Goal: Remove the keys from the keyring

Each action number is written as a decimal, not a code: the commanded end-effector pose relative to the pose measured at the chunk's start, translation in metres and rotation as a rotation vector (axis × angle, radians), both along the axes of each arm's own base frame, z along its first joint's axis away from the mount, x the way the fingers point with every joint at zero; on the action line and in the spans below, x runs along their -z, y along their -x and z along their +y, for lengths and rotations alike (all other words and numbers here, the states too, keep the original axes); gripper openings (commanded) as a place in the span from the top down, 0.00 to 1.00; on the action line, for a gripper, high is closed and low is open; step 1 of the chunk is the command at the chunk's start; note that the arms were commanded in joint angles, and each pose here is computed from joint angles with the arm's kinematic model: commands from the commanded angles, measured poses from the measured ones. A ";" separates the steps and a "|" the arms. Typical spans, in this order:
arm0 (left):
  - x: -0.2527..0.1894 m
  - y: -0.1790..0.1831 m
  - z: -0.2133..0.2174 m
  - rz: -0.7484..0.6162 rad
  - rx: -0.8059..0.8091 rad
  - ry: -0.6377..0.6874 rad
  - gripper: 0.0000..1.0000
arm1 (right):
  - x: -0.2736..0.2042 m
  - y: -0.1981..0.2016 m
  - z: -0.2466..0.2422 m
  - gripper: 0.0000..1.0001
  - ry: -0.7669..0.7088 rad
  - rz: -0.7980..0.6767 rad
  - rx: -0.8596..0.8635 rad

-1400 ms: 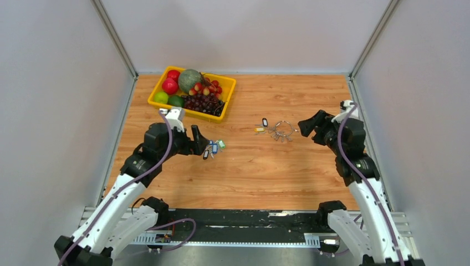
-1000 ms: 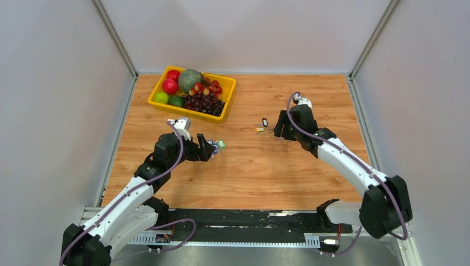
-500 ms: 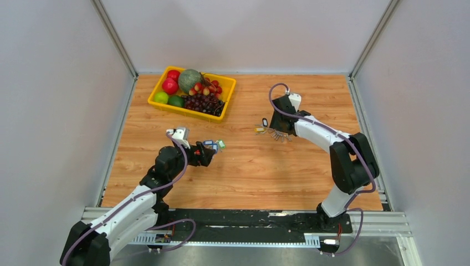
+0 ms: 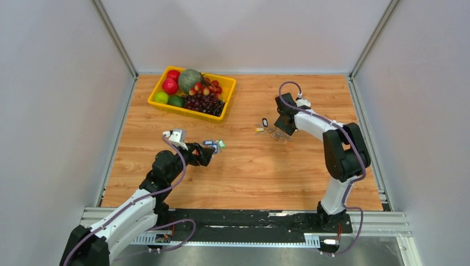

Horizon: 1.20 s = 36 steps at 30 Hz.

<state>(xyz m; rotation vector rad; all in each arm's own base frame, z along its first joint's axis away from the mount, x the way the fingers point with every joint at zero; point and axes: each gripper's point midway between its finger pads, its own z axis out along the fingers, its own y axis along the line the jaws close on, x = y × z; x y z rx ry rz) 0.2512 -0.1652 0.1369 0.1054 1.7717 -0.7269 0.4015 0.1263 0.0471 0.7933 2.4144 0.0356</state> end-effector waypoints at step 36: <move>-0.026 0.015 -0.034 -0.088 0.202 0.092 0.00 | -0.156 0.045 0.044 1.00 -0.163 -0.436 -0.538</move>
